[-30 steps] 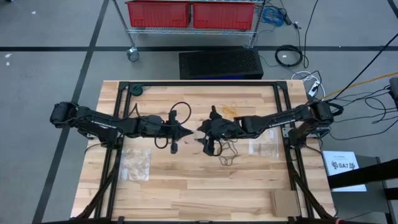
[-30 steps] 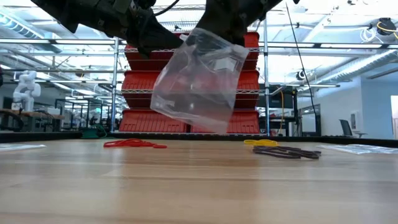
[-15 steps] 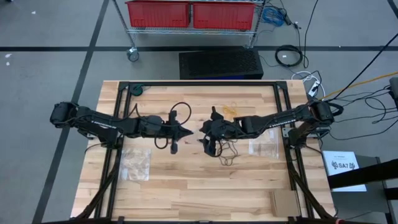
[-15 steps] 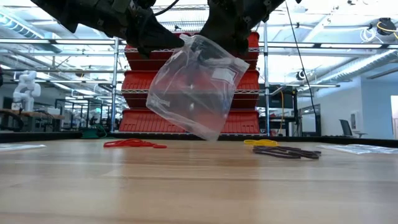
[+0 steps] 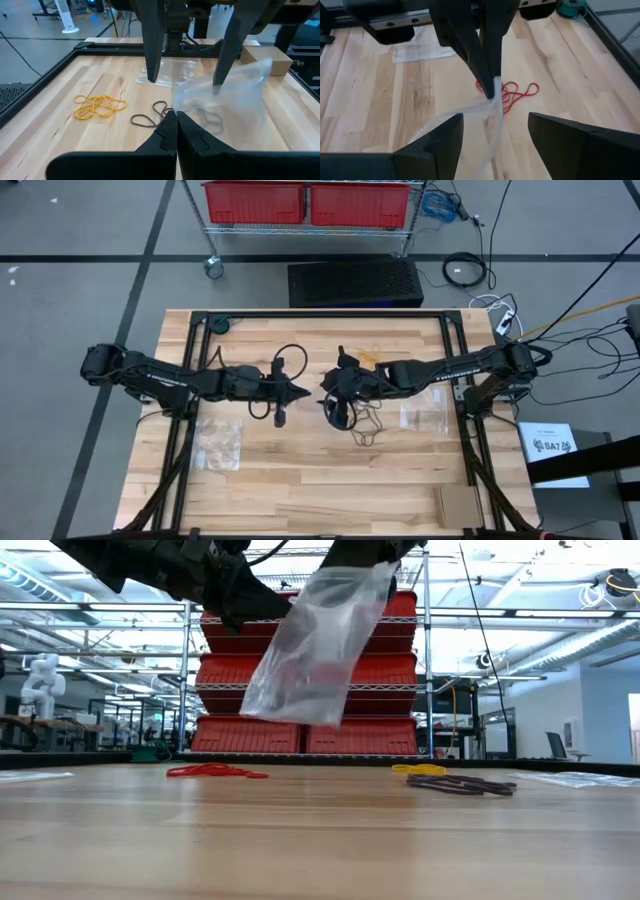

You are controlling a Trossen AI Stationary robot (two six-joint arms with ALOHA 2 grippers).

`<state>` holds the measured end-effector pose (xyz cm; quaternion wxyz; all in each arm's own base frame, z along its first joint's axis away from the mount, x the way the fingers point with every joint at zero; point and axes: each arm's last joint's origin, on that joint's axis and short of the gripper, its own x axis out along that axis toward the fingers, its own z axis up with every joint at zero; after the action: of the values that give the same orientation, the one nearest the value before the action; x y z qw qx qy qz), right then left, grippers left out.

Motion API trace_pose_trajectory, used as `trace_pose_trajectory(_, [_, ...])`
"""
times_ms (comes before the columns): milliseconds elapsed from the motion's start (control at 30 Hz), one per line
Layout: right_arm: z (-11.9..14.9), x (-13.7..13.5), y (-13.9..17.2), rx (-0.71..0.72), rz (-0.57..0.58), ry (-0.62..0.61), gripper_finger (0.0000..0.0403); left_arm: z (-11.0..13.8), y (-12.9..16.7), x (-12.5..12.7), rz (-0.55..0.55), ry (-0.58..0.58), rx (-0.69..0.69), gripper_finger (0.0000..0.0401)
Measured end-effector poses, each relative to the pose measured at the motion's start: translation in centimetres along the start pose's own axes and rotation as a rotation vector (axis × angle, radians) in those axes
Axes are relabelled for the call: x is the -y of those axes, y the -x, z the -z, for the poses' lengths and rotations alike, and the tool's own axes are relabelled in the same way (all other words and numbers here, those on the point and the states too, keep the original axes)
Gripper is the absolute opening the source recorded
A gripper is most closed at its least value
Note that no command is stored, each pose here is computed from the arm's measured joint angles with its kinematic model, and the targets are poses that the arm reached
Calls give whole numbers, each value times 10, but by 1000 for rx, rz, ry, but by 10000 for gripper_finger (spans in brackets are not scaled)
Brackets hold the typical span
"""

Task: Sort rubber bands
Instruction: Open the top right transparent zip bag, then put the purple rubber band into the top right transparent zip bag

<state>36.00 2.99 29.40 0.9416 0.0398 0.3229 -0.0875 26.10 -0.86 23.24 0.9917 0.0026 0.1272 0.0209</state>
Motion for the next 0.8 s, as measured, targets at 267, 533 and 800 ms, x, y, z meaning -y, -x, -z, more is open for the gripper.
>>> trace_pose_trajectory(267, [16, 19, 1, -151, 240, 19, 215, 2, 0, 0, 0, -5, -17, 0])
trace_pose_trajectory(533, [21, 40, 2, -246, 286, -15, 215, 3, 0, 0, 0, -21, -28, 0])
trace_pose_trajectory(800, [18, 26, 33, -216, 236, -2, 215, 5, 0, -1, -16, -32, -51, 0])
